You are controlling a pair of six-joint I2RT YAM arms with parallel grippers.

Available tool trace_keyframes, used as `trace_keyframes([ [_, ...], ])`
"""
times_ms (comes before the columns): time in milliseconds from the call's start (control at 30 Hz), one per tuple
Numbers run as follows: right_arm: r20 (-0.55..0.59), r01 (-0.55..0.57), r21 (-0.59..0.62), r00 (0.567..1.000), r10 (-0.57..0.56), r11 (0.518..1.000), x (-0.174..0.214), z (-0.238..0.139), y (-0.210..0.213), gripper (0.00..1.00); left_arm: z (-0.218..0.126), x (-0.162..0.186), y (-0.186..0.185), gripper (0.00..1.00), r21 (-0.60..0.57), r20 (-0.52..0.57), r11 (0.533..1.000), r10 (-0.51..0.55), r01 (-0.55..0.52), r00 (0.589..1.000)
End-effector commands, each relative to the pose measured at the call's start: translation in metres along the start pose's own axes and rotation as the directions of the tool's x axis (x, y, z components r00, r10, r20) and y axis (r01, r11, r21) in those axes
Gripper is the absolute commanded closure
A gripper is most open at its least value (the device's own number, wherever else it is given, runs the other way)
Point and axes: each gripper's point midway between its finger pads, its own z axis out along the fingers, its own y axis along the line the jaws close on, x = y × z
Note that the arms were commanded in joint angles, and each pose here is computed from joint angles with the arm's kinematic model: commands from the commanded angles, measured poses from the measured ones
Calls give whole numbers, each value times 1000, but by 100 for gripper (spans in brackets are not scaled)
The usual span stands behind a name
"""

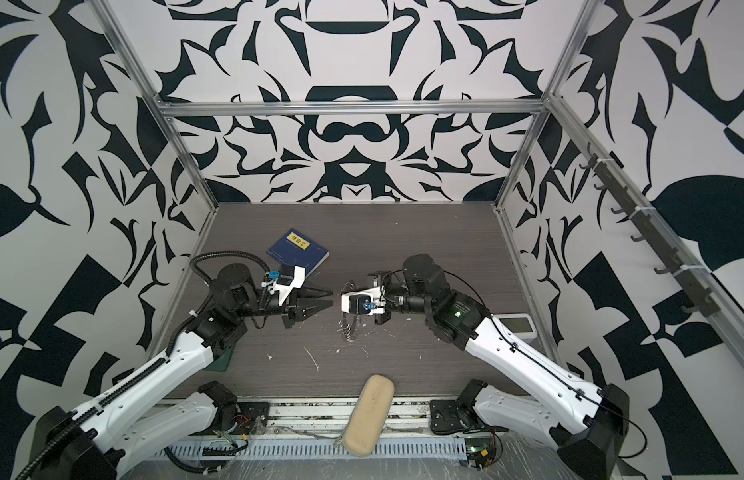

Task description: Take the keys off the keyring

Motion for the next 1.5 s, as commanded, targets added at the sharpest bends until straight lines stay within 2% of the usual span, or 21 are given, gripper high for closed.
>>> trace_keyframes([
  [0, 102, 70, 45, 992, -74, 997, -30, -7, -13, 100, 1, -11, -8, 70, 53, 28, 996, 63, -64, 998],
  [267, 138, 77, 32, 987, -80, 997, -40, -9, -13, 100, 2, -13, -1, 69, 12, 36, 997, 82, -82, 996],
  [800, 174, 78, 45, 981, -85, 996, -49, -12, -16, 100, 11, -17, 8, 64, 36, 63, 999, 16, -19, 998],
  [900, 177, 82, 50, 980, -89, 995, -50, -12, -17, 100, 15, -16, 7, 56, 47, 63, 999, 11, -14, 998],
  [1033, 171, 87, 58, 981, -96, 994, -49, -13, -17, 100, 12, -17, 5, 53, 36, 64, 999, 21, -24, 998],
  [1300, 176, 101, 68, 978, -111, 993, -52, -17, -17, 100, 1, -20, -9, 54, 34, 16, 998, 44, -45, 999],
  [1467, 183, 100, 66, 977, -110, 993, -54, -18, -17, 100, -3, -25, -5, 61, 6, 25, 999, 53, -53, 998],
])
